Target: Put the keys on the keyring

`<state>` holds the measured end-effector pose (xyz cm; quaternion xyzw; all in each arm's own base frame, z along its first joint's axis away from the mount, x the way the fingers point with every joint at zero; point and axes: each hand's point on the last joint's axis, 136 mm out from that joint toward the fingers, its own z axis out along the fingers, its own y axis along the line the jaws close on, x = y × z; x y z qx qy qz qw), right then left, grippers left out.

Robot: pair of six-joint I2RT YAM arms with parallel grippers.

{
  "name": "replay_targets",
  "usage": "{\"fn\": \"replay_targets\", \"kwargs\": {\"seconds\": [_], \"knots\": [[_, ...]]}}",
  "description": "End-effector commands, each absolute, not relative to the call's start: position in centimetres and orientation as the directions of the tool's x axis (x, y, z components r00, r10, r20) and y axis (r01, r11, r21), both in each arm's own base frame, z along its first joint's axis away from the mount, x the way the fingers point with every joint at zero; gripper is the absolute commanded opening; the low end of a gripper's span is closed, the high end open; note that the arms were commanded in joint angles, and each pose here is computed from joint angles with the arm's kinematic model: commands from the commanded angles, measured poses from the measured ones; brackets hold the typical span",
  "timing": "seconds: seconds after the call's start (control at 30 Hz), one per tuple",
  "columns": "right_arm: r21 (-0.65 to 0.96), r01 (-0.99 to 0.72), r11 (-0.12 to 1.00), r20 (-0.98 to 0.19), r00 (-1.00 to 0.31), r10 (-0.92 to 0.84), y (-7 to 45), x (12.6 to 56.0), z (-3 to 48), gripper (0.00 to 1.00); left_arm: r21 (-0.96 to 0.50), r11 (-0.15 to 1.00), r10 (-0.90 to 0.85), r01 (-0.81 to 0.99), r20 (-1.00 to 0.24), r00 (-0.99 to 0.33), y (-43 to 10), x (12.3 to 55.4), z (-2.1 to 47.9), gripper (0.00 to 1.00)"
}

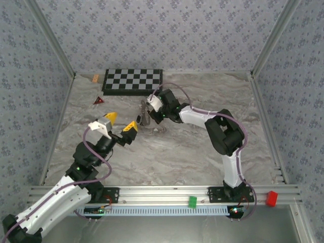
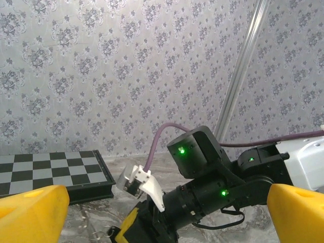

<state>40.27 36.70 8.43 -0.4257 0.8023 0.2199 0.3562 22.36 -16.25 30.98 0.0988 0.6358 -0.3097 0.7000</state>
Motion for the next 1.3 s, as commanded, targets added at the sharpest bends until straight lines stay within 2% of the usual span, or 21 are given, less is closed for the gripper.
{"fn": "replay_targets", "kwargs": {"seconds": [0.0,0.37,0.57,1.03,1.27], "knots": [[0.043,-0.831,0.555,-0.791,-0.368,-0.49,35.6,40.4,10.8,0.0,-0.264,0.781,-0.337,0.565,-0.941,0.026,-16.1,22.4,32.0,1.0],[0.054,-0.8,0.597,-0.751,-0.426,-0.504,31.8,39.4,8.9,0.0,-0.267,0.778,-0.339,0.569,-0.941,0.021,-16.2,22.4,32.0,1.0],[0.058,-0.775,0.629,-0.694,-0.484,-0.533,28.7,37.6,6.3,0.0,-0.269,0.777,-0.338,0.569,-0.941,0.016,-16.2,22.5,31.9,1.0],[-0.025,-0.717,0.697,-0.546,-0.574,-0.61,24.6,35.5,4.7,0.0,-0.278,0.771,-0.346,0.573,-0.938,0.012,-16.3,22.5,31.9,1.0],[0.012,-0.679,0.734,-0.477,-0.649,-0.593,23.7,34.5,4.2,0.02,-0.28,0.77,-0.349,0.574,-0.937,0.012,-16.2,22.4,32.0,1.0]]}}
